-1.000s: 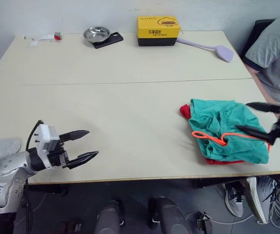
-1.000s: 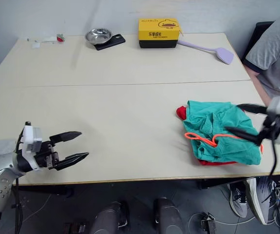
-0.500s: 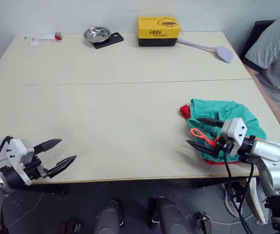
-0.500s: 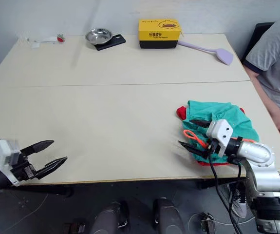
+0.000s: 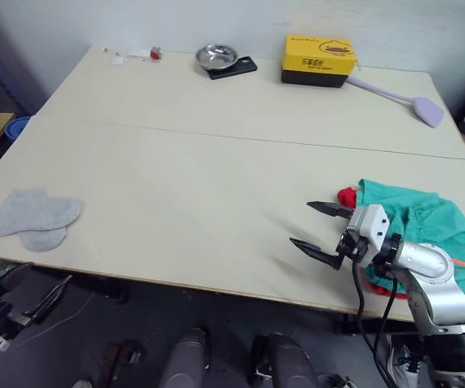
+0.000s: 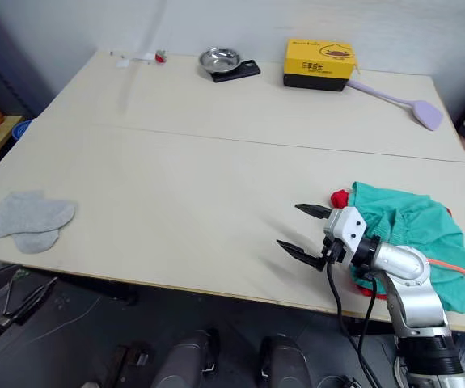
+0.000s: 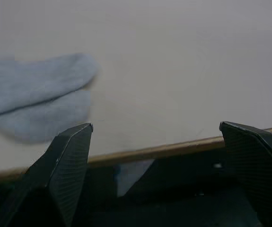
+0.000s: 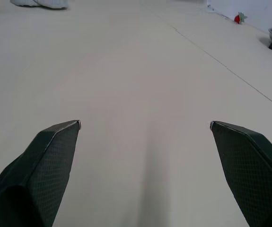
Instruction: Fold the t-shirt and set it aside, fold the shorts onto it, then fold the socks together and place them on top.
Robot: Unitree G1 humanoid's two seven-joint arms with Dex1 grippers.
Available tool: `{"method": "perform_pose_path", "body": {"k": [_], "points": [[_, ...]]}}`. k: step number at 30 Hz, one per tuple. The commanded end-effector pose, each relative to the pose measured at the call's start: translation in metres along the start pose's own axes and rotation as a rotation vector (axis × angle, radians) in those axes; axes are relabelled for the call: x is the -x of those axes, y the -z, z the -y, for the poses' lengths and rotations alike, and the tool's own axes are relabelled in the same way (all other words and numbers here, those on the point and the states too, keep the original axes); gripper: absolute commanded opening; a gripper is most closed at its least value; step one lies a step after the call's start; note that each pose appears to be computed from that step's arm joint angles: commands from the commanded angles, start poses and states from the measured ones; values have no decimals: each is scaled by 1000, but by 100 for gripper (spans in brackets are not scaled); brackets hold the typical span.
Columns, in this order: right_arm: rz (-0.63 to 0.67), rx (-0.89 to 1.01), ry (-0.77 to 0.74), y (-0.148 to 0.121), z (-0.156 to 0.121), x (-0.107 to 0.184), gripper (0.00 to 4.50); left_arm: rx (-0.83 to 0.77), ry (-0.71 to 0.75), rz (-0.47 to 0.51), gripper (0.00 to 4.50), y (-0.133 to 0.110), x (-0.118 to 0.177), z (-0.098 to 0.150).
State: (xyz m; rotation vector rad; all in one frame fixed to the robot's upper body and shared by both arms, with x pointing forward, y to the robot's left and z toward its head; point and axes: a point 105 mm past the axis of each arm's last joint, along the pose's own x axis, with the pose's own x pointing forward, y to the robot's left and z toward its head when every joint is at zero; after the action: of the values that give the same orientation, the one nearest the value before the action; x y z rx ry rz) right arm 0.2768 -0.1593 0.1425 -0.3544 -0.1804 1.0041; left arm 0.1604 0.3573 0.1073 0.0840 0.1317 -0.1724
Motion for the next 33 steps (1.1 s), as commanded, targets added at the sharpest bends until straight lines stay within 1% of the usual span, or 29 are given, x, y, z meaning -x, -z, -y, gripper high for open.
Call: {"method": "perform_pose_path", "body": {"k": [1, 5, 8, 11, 14, 15, 17, 19, 22, 24, 28, 31, 33], "points": [[75, 42, -22, -15, -8, 18, 448, 80, -167, -22, 450, 11, 29, -22], [111, -71, -48, -16, -23, 38, 448, 174, -375, -89, 450, 34, 59, -44], [110, -49, -62, -16, -33, 44, 448, 258, -470, -125, 450, 46, 73, -49], [122, -42, -68, -18, -37, 44, 448, 347, -481, -145, 450, 54, 74, -51], [140, -36, -76, -21, -40, 39, 448, 328, -457, -140, 450, 46, 64, -53], [155, -34, -80, -24, -41, 36, 448, 294, -430, -133, 450, 39, 55, -53], [178, -24, -106, -30, -43, 29, 448, 155, -341, -127, 450, 15, 33, -54], [188, -27, -114, -32, -43, 25, 448, 42, -272, -132, 450, -4, 15, -53], [192, -36, -110, -32, -42, 23, 448, -139, -141, -179, 450, -26, -9, -49], [196, -46, -110, -32, -41, 22, 448, -217, -60, -226, 450, -31, -19, -46], [209, -81, -143, -30, -45, 20, 448, -300, 24, -285, 450, -38, -45, -50], [213, -107, -171, -28, -49, 18, 448, -337, 74, -426, 450, -25, -55, -57], [212, -106, -173, -27, -49, 18, 448, -377, 86, -489, 450, -20, -58, -64]]}}
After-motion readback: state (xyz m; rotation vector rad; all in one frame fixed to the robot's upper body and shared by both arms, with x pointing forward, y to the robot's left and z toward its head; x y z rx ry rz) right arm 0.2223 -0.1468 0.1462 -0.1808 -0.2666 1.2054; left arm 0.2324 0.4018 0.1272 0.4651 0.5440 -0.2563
